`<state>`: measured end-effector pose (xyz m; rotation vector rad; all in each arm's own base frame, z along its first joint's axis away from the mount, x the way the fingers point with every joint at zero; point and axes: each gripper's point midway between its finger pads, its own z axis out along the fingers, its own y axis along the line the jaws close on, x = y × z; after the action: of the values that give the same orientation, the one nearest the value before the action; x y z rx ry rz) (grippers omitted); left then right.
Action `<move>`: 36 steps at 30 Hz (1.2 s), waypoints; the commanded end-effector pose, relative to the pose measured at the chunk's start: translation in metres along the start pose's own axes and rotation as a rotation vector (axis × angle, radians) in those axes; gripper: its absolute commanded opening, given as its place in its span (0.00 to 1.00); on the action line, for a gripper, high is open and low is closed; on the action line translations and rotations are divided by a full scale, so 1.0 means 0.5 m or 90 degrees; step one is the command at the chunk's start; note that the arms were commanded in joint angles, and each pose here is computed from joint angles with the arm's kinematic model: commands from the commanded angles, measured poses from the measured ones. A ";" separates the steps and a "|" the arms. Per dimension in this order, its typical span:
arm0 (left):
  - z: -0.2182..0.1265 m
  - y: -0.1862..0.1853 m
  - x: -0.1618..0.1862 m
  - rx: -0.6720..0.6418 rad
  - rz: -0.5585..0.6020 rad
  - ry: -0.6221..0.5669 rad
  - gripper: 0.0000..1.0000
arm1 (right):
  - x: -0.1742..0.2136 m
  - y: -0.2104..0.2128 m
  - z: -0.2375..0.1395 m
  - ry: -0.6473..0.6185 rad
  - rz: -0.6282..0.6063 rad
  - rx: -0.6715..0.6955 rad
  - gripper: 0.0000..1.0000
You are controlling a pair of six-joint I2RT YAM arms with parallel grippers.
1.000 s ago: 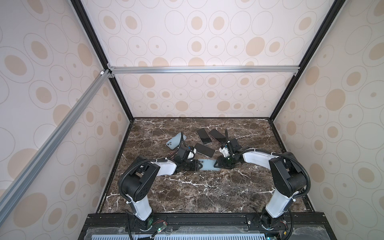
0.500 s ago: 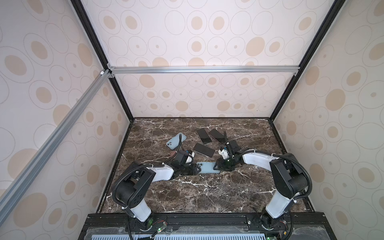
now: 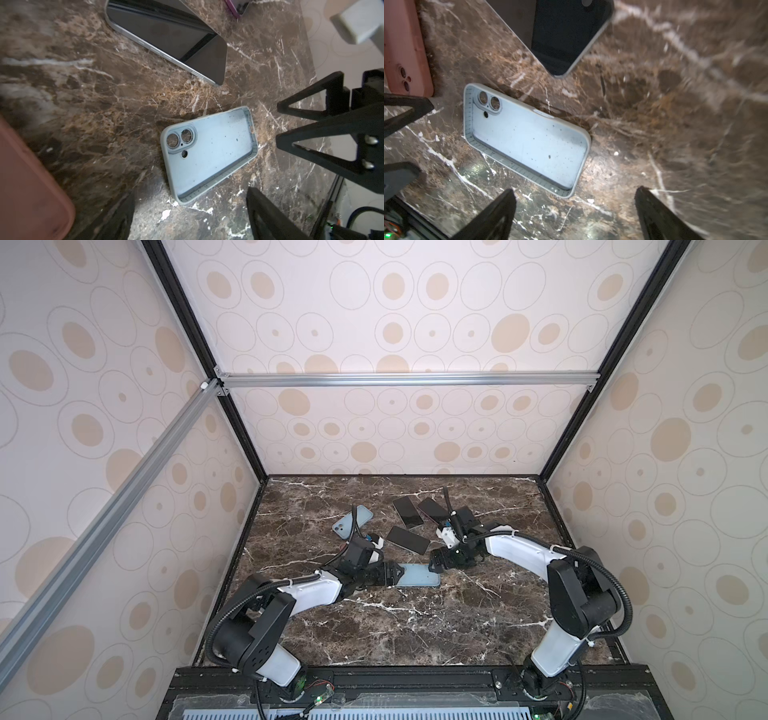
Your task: Put the phone into the phone case
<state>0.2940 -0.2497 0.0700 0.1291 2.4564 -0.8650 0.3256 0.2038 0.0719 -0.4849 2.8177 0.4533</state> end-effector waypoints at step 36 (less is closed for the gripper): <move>-0.265 0.011 -0.046 -0.109 0.049 -0.173 1.00 | -0.209 0.052 0.163 0.035 -0.420 0.060 0.98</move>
<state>0.2578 -0.1707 0.1643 0.0323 2.2455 -0.6352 0.4308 0.2816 0.0397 -1.2935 2.4846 0.1873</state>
